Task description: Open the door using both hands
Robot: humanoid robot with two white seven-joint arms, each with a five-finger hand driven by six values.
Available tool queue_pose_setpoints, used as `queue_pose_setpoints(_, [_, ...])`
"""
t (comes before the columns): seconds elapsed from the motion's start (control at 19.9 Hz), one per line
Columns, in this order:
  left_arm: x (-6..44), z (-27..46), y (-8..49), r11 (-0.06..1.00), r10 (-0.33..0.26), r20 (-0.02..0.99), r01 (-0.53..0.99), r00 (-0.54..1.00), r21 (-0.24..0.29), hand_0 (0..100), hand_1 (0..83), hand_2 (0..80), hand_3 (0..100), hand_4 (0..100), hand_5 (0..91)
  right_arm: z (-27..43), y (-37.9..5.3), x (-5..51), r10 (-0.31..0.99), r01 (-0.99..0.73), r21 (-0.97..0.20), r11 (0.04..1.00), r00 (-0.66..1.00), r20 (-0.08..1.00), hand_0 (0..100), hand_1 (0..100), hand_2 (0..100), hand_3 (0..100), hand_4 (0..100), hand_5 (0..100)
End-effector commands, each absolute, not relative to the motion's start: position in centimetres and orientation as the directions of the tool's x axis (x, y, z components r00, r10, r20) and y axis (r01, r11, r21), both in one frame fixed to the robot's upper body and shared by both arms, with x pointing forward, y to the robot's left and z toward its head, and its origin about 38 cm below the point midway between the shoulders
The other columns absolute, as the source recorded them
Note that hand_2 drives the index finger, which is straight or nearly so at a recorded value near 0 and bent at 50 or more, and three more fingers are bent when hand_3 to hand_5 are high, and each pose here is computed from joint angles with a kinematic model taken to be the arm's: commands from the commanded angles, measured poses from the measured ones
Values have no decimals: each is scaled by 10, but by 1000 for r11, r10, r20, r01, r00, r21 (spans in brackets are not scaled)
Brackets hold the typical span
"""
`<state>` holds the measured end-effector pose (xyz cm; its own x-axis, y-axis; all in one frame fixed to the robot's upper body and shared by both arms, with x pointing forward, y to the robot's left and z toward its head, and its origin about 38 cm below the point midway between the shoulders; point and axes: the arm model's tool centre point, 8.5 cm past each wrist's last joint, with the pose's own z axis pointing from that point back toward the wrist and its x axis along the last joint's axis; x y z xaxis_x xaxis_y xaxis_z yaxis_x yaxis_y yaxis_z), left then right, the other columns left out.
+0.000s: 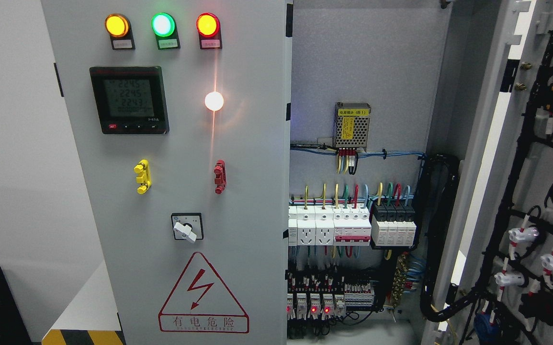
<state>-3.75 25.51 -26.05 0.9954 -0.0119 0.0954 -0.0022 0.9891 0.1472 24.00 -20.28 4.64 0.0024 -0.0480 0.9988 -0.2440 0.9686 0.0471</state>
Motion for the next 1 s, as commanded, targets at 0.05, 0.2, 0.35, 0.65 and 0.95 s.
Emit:
queue_pose_setpoints(0.05, [-33,-262,219,996,-7,106,-3,994,92,0,0,0,0,0,0,155,-178,256,-126,-331,10,944,-331,935,0,0,0,0,0,0])
queue_pose_setpoints(0.2, [-28,-262,219,996,-7,114,-3,993,92,0,0,0,0,0,0,168,-167,266,-146,-363,1,932,-373,916,0,0,0,0,0,0])
queue_pose_setpoints(0.35, [-23,-262,218,996,-7,121,-3,993,90,0,0,0,0,0,0,187,-161,280,-159,-379,-19,925,-432,888,0,0,0,0,0,0])
queue_pose_setpoints(0.65, [-21,-263,218,996,-8,124,-3,992,90,0,0,0,0,0,0,212,-141,305,-208,-407,-11,913,-489,847,0,0,0,0,0,0])
queue_pose_setpoints(0.95, [-21,-263,218,996,-6,126,-5,992,90,0,0,0,0,0,0,228,-128,330,-296,-478,81,874,-395,870,0,0,0,0,0,0])
